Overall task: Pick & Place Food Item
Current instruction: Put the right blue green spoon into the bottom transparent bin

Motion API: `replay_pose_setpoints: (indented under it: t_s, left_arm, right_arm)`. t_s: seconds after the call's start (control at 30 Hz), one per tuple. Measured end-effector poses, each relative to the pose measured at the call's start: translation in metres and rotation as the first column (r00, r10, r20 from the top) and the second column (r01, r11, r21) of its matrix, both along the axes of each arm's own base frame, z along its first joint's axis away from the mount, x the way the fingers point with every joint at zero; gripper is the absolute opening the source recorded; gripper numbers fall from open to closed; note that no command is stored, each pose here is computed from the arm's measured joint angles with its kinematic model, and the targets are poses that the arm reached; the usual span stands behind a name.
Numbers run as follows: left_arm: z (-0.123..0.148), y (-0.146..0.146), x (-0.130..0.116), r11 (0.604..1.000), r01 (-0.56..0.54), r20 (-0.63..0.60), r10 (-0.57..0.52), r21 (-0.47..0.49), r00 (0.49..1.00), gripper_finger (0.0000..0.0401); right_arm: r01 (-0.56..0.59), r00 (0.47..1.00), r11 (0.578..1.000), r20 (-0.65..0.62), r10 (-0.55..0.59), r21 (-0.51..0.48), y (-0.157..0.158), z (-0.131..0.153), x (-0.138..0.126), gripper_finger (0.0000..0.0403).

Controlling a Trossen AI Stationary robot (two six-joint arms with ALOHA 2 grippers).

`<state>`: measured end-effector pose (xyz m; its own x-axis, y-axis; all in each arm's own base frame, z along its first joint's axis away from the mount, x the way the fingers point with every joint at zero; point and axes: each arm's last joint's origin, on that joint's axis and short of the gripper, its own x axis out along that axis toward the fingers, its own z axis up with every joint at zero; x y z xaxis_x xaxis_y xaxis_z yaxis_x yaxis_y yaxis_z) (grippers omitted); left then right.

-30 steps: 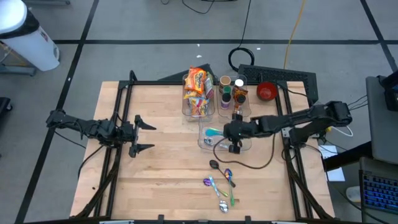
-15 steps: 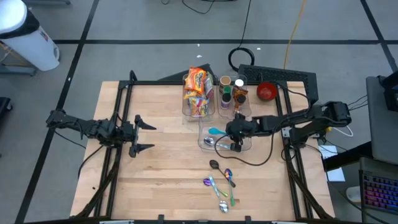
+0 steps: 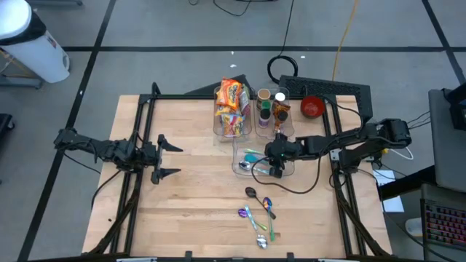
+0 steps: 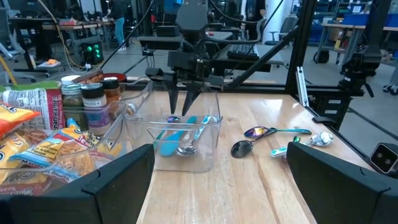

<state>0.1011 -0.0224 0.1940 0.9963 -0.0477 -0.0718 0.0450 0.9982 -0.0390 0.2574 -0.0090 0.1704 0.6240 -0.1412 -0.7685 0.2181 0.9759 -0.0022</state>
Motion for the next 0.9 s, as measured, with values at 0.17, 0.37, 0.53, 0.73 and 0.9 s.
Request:
replay_pose_setpoints:
  t_s: [0.17,0.37,0.53,0.73,0.9]
  left_arm:
    - [0.000,0.000,0.000,1.000,0.000,0.000,0.000,0.000,1.000,0.0374]
    - [0.000,0.000,0.000,1.000,0.000,0.002,0.000,-0.001,1.000,0.0374]
    - [0.000,0.000,0.000,1.000,0.000,0.003,0.000,-0.001,1.000,0.0374]
    - [0.001,0.000,0.000,1.000,0.000,0.006,0.000,-0.002,1.000,0.0374]
    - [0.001,0.000,0.000,1.000,0.000,0.007,0.000,-0.002,1.000,0.0374]
  right_arm:
    - [-0.029,0.997,1.000,0.067,0.030,-0.006,0.007,0.014,-0.002,0.0139]
    - [-0.133,0.949,0.991,0.289,0.126,0.003,0.035,0.050,-0.009,0.0151]
    - [-0.338,0.817,0.941,0.502,0.284,0.018,0.089,0.074,-0.017,0.0151]
    - [-0.527,0.645,0.842,0.593,0.482,-0.112,0.173,0.105,-0.031,0.0152]
    - [-0.540,0.695,0.817,0.439,0.569,-0.202,0.229,0.106,-0.028,0.0181]
